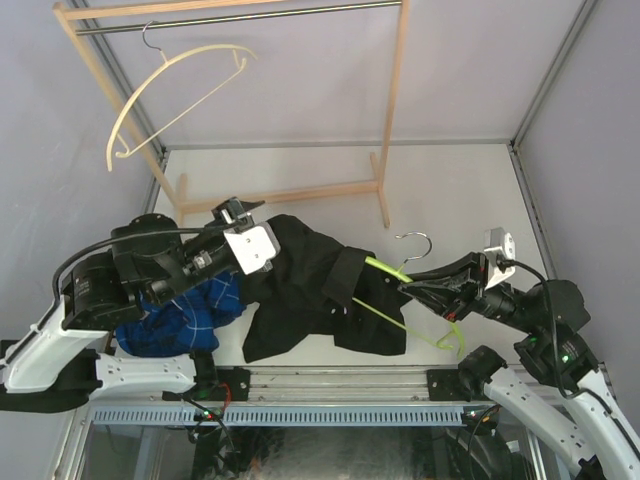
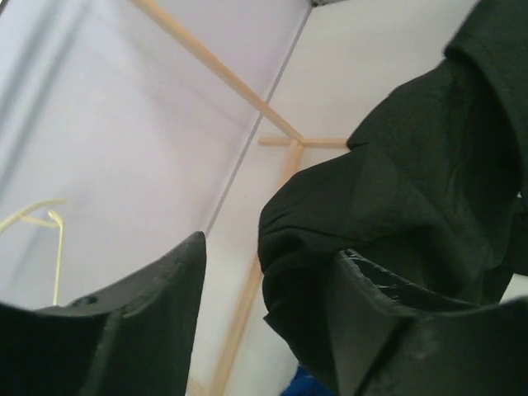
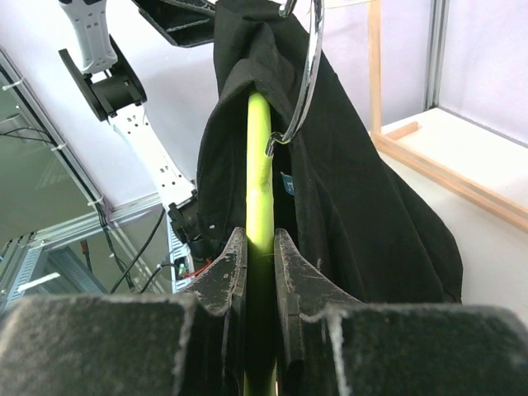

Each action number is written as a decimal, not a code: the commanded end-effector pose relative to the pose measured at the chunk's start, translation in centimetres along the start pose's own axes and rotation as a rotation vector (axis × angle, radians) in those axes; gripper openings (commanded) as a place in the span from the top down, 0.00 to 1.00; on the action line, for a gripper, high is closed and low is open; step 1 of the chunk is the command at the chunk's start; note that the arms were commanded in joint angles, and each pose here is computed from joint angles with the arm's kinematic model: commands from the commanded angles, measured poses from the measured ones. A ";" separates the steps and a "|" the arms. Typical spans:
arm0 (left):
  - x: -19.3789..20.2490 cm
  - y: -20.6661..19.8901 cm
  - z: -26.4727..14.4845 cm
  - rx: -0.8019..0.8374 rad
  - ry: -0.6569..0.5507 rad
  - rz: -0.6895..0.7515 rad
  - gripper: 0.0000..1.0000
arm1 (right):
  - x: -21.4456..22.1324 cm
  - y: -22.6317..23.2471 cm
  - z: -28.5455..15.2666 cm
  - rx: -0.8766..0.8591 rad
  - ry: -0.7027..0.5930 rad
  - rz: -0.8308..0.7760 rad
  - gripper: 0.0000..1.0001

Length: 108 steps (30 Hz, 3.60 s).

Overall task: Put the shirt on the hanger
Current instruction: Hang the shirt on the hanger.

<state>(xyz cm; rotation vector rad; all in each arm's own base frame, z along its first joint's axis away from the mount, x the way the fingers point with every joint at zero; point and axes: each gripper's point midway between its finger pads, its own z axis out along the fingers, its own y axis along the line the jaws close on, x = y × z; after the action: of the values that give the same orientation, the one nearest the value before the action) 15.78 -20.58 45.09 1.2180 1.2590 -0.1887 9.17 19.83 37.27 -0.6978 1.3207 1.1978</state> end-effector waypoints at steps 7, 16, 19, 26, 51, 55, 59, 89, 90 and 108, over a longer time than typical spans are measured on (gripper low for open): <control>0.4 5.5 -2.3 -0.333 -0.054 -0.171 0.06 | -2.6 -3.7 0.2 0.224 -0.138 0.046 1.00; 0.3 5.6 -1.9 -0.352 -0.096 -0.302 0.06 | -2.7 -5.6 0.1 0.324 -0.162 0.095 1.00; -1.1 4.5 0.1 -0.311 -0.169 -0.394 0.01 | -2.7 -7.7 -0.2 0.439 -0.195 0.150 1.00; -2.6 0.4 7.7 -0.213 -0.106 -0.375 0.00 | -1.7 -10.5 1.9 0.518 -0.183 0.238 1.00; 3.1 -3.5 17.2 -0.430 0.300 0.022 0.45 | -1.3 -9.4 3.2 0.451 -0.157 0.247 1.00; 2.2 -2.7 17.0 -0.439 0.279 0.030 0.74 | -0.7 -8.0 3.7 0.358 -0.120 0.209 1.00; 0.6 -2.1 16.4 -0.403 0.237 0.021 0.98 | 0.0 -6.7 4.1 0.259 -0.116 0.176 1.00; -8.0 -13.9 13.1 0.318 -0.064 -0.106 0.80 | -0.9 -7.6 6.0 0.197 -0.201 0.098 1.00; -7.9 -13.5 12.9 0.301 -0.065 -0.108 0.72 | -1.0 -7.8 5.7 0.212 -0.205 0.092 1.00; -3.6 -0.7 2.1 -0.085 -0.129 -0.206 0.07 | -1.2 -5.6 1.6 0.201 -0.181 -0.084 1.00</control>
<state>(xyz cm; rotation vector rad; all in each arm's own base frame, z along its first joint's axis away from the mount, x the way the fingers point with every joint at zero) 13.91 -26.44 46.94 1.0539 1.2481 -0.4169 16.94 19.69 34.57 -0.3962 1.3760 1.0227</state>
